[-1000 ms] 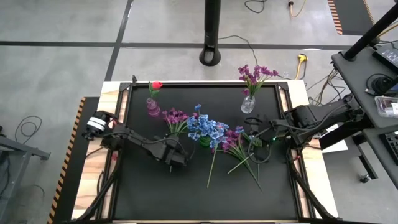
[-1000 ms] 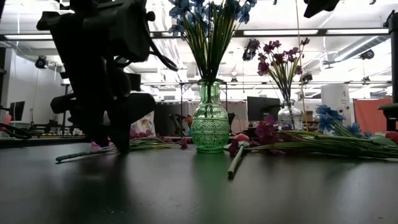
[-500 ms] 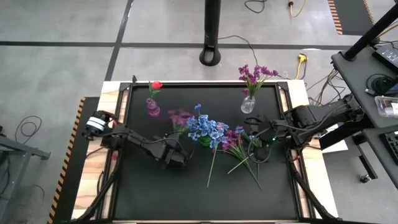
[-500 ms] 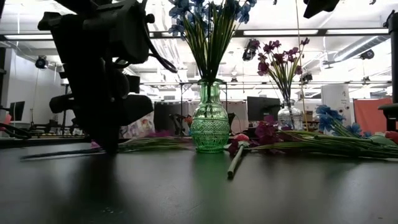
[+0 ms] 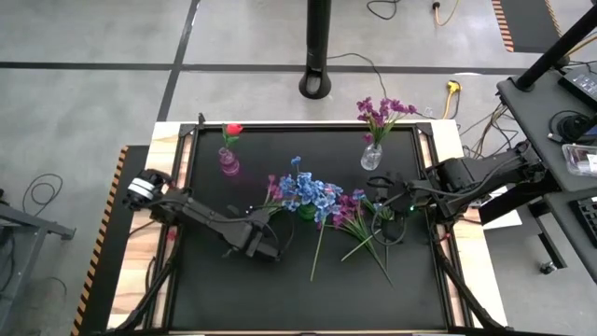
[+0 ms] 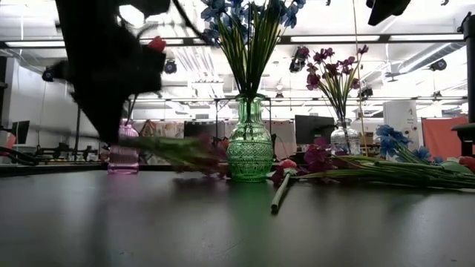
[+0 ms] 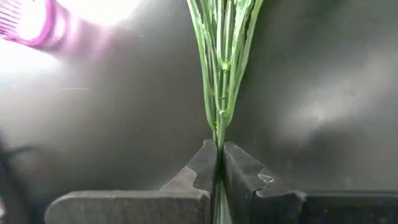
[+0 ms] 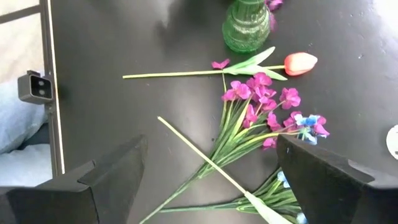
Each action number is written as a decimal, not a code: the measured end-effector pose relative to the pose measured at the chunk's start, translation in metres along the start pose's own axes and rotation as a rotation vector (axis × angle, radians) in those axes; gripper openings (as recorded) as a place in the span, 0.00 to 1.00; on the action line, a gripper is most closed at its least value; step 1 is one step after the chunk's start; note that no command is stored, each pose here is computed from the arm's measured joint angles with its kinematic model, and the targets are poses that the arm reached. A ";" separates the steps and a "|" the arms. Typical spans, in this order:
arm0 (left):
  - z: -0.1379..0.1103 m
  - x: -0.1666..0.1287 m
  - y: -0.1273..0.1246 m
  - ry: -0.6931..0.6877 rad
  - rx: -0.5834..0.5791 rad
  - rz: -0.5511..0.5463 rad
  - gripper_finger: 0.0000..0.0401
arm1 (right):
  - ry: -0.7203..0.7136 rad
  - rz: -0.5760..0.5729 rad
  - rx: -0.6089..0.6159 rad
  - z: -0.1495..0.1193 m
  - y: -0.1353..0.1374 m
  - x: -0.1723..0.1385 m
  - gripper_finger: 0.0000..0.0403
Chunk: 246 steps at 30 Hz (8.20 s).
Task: Sort flowers into vase by color
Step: Put the left violet flowers into the transparent vase
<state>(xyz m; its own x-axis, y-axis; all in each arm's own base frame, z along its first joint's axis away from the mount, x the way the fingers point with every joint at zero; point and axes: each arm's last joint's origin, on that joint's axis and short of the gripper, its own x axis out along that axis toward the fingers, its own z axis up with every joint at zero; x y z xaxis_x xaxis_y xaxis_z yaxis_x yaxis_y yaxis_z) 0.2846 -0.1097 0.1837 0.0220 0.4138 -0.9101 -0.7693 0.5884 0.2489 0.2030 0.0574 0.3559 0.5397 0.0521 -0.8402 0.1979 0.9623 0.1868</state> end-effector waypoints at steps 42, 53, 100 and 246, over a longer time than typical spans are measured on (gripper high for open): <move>-0.035 -0.208 -0.069 -1.075 0.865 -0.566 0.00 | -0.403 -0.009 -0.476 -0.047 0.079 -0.013 0.86; 0.014 -0.169 -0.083 -1.139 0.940 -0.782 0.00 | -0.653 0.106 -0.623 -0.088 0.104 0.037 0.86; 0.035 -0.111 -0.071 -1.468 0.435 -0.662 0.01 | -1.160 -0.008 -0.450 -0.012 0.112 0.093 0.16; 0.002 -0.131 0.000 -1.136 0.418 -0.248 0.50 | -0.664 -0.912 0.327 -0.040 -0.143 0.056 0.03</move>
<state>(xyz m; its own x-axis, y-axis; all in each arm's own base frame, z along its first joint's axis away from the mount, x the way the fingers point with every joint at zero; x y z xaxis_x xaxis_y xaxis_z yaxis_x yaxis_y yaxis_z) 0.2831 -0.1625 0.3036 0.8406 0.5050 -0.1959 -0.4068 0.8274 0.3872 0.1721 -0.0660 0.2614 0.3914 -0.8633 -0.3185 0.8804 0.4521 -0.1436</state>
